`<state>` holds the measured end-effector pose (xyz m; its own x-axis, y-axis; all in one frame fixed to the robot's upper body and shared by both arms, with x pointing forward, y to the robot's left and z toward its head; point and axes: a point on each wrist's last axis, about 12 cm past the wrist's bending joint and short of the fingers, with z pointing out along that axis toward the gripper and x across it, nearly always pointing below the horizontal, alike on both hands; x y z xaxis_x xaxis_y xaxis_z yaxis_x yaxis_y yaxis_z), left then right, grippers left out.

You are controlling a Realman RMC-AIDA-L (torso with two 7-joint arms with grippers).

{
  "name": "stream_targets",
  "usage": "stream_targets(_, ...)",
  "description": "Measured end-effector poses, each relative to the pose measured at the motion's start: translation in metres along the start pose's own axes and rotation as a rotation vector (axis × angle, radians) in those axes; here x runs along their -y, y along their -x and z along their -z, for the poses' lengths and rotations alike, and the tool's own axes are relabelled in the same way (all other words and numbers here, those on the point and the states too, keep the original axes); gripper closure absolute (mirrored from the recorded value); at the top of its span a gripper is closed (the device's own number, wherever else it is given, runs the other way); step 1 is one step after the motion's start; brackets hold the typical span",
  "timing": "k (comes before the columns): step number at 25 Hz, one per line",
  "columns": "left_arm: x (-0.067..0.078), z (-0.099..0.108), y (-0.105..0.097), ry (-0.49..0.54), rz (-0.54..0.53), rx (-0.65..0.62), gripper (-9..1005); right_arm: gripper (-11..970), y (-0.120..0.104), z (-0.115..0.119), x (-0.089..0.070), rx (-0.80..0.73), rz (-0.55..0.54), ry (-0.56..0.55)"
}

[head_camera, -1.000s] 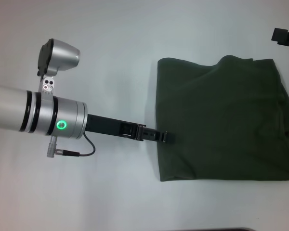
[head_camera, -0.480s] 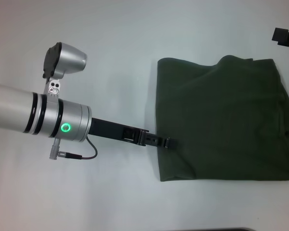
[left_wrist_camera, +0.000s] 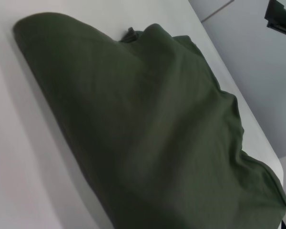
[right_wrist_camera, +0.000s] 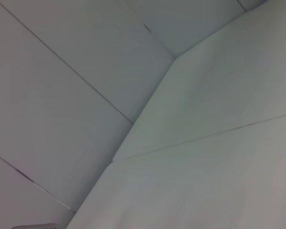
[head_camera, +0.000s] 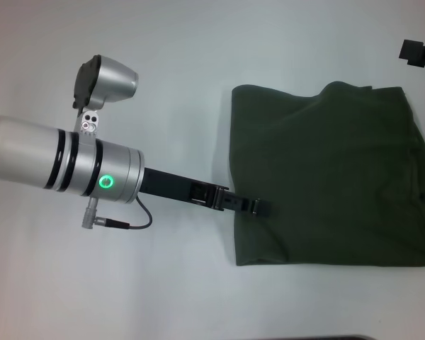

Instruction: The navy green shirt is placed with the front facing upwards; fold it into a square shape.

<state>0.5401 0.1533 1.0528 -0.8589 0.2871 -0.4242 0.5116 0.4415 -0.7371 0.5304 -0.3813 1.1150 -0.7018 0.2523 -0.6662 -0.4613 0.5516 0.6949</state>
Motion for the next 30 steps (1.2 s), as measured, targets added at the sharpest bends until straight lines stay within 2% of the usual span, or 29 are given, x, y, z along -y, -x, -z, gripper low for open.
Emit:
stream_targets(23, 0.0017, -0.0011, 0.0048, -0.002, -0.008, 0.002, 123, 47, 0.0024, -0.0020, -0.0003, 0.001, 0.005, 0.000)
stream_targets(30, 0.0008, -0.0007, 0.0057, 0.007, -0.009, 0.007, 176, 48, 0.0021, -0.0022, -0.0003, -0.002, 0.005, 0.000)
